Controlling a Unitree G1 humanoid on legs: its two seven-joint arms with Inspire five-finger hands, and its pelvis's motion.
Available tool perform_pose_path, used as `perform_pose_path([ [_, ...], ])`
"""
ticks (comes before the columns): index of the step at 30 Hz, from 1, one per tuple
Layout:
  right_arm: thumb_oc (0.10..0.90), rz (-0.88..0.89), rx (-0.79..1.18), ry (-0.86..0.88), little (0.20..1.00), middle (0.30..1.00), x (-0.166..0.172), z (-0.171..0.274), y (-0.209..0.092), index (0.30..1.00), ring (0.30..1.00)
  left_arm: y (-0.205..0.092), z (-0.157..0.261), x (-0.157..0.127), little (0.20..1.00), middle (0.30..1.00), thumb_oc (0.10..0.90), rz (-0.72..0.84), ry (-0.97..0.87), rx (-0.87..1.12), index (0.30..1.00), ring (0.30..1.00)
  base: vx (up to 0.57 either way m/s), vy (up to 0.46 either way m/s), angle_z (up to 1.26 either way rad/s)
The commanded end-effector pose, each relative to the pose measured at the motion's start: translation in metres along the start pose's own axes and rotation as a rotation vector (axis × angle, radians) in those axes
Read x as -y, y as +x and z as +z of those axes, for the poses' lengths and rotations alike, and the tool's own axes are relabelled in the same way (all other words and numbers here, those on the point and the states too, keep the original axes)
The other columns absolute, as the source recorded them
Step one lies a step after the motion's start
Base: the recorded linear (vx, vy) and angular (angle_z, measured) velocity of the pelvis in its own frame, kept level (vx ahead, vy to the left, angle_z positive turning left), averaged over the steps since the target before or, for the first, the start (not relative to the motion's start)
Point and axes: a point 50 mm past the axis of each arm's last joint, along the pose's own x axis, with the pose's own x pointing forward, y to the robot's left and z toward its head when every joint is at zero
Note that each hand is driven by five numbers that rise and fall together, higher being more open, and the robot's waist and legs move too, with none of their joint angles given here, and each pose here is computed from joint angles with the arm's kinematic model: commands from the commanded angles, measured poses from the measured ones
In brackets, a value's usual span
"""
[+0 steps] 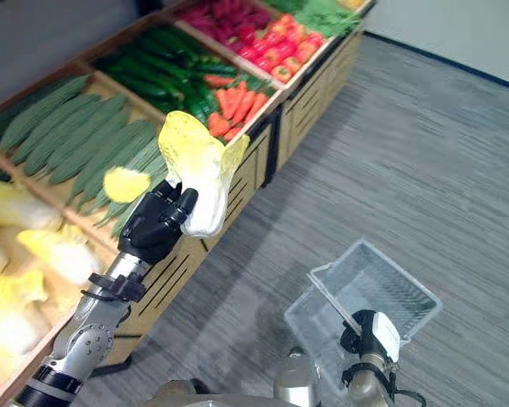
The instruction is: Get the vegetables into the basket
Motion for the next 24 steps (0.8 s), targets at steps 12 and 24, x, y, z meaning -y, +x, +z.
perform_pose_path([
  [12,0.4,-0.079,0.07,0.023,0.3,0.3,0.009,0.003,-0.002,0.3,0.3,0.02,0.035,0.04,0.3,0.3,0.4,-0.201,0.066,0.198,0.3,0.3,-0.01,-0.192,-0.06],
  [24,0.4,-0.123,0.086,0.006,0.3,0.3,0.028,0.002,0.011,0.3,0.3,0.026,0.031,0.049,0.3,0.3,0.4,-0.242,0.068,0.217,0.3,0.3,0.06,-0.072,-0.53],
])
